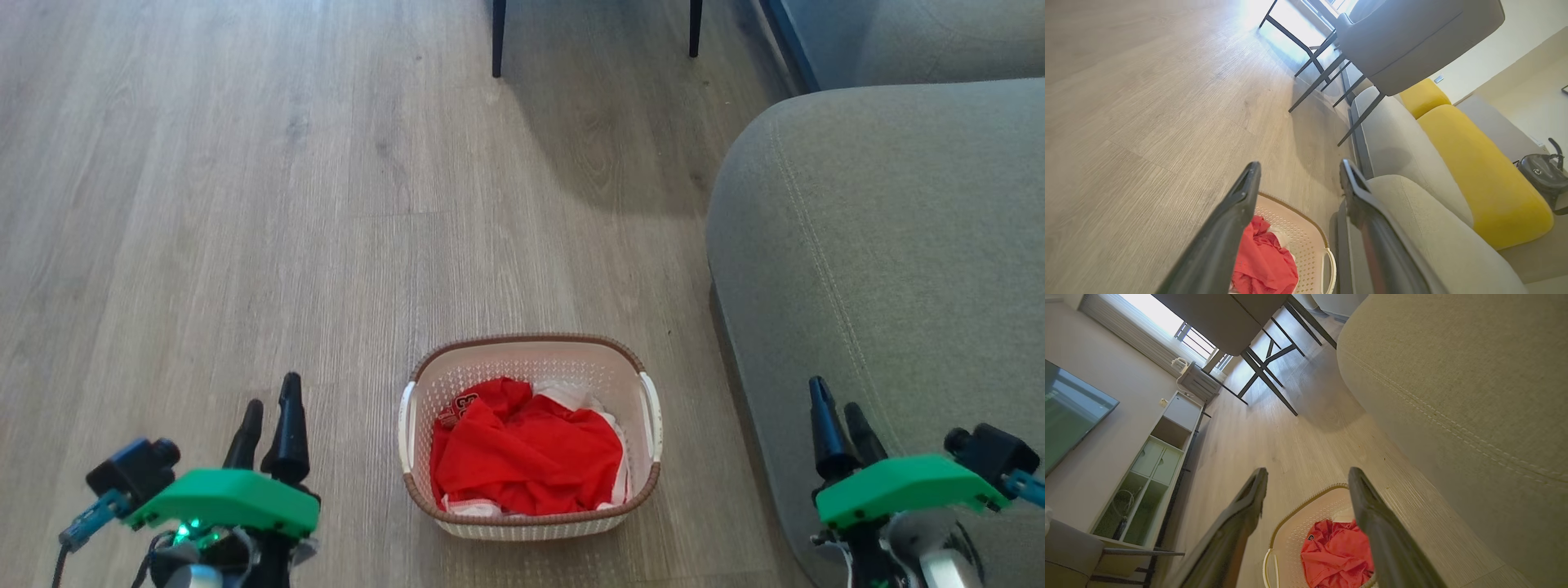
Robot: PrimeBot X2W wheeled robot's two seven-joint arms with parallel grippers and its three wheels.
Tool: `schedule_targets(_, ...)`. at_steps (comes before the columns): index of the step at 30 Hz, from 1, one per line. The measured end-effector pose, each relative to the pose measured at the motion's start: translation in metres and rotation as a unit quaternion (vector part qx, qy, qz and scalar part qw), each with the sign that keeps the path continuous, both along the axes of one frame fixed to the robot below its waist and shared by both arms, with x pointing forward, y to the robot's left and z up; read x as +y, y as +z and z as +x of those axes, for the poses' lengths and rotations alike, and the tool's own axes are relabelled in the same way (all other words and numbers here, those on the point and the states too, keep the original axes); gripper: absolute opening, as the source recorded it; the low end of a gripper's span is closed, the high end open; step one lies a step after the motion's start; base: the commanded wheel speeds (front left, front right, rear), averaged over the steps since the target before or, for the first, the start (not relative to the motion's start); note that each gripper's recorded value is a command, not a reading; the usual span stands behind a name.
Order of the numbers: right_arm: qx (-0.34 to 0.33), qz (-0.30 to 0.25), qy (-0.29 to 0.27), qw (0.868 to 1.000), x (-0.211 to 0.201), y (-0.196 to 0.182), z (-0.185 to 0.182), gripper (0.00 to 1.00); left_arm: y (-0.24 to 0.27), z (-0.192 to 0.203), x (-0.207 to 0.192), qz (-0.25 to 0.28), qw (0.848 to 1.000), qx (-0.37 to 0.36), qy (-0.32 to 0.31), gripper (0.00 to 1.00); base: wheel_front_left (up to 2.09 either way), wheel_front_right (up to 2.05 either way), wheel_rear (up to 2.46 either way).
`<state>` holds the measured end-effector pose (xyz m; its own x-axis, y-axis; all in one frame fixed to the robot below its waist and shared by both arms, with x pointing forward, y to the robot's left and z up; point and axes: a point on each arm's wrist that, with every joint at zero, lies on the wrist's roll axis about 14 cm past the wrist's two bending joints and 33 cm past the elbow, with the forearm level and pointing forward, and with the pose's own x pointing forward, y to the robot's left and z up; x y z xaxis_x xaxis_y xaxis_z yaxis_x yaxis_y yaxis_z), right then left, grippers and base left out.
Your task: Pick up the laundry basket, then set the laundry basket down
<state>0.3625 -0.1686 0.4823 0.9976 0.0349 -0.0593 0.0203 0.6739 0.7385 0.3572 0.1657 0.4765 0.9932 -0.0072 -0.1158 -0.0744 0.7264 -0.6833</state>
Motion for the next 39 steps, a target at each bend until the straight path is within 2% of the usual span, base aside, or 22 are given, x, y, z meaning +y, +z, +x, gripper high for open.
schedule_targets(21,-0.040,-0.125,0.025,0.991,0.013,0.014,0.000,1.00,-0.001,-0.011,-0.008,0.146,0.989,-0.012,-0.022,1.00,0.00,0.00,0.00)
schedule_targets(39,-0.079,-0.229,0.046,0.969,0.027,0.026,-0.001,1.00,0.009,-0.013,-0.017,0.254,0.965,-0.046,-0.035,1.00,0.00,0.00,0.00)
